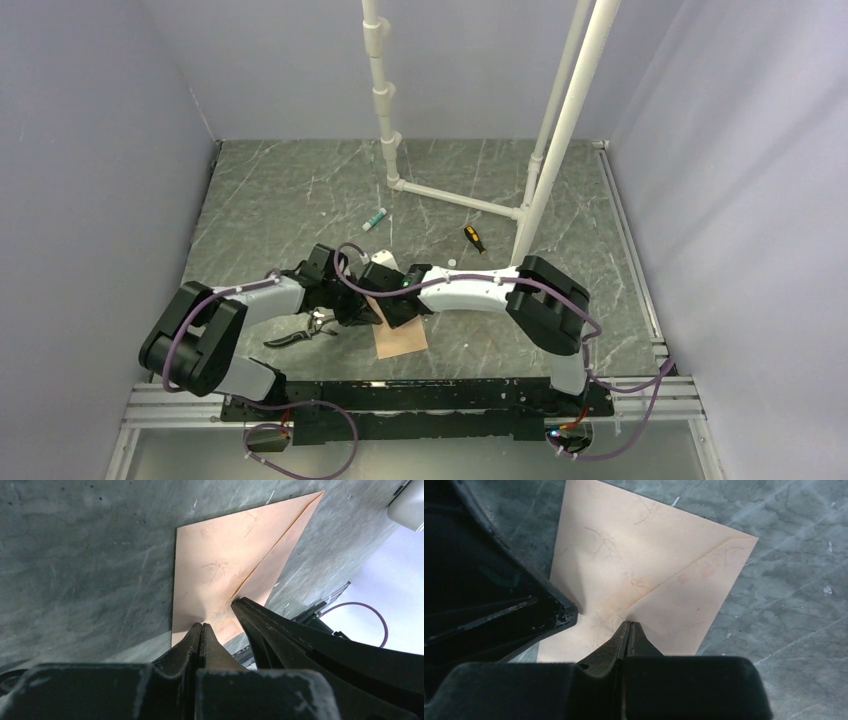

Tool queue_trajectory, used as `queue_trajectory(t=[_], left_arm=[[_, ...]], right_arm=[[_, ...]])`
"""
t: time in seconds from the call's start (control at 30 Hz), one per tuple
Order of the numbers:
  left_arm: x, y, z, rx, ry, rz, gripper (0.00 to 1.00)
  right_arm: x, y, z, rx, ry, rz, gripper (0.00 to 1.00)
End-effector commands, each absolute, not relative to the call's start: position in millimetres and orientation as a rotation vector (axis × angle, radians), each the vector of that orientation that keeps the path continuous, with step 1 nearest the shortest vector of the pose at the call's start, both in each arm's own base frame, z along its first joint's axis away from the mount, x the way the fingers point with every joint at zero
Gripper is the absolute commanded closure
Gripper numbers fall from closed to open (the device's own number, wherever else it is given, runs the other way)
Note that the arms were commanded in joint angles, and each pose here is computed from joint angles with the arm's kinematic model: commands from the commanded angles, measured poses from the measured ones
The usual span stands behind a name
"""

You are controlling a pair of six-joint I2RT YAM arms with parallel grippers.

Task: Place the letter into the envelope and seal it

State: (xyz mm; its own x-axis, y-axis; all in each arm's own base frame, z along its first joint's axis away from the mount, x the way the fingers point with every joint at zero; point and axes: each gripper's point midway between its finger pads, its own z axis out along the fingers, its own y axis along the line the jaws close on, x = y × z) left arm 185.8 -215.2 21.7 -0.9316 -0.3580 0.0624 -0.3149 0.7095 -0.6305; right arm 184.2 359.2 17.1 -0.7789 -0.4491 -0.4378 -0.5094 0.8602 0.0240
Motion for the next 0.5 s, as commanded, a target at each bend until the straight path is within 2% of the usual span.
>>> queue_trajectory(t=[0.0,0.23,0.47], left_arm=[[191.3,-222.5,28.6,-0.546,2.81,-1.138,0.97],[193.0,-220.1,24.7,-0.577,2.835,-1.137,0.97],[186.8,-216.6,4.5,-0.638,2.935,-1.077,0.98]], right_arm=[[180.0,367.7,13.6,-0.751,2.606,0.203,1.0],[167.5,350.6,-0.6,-0.81,2.621,0.137,1.0],[157.7,349.3,2.9,-0.922,2.581,0.213,1.0]])
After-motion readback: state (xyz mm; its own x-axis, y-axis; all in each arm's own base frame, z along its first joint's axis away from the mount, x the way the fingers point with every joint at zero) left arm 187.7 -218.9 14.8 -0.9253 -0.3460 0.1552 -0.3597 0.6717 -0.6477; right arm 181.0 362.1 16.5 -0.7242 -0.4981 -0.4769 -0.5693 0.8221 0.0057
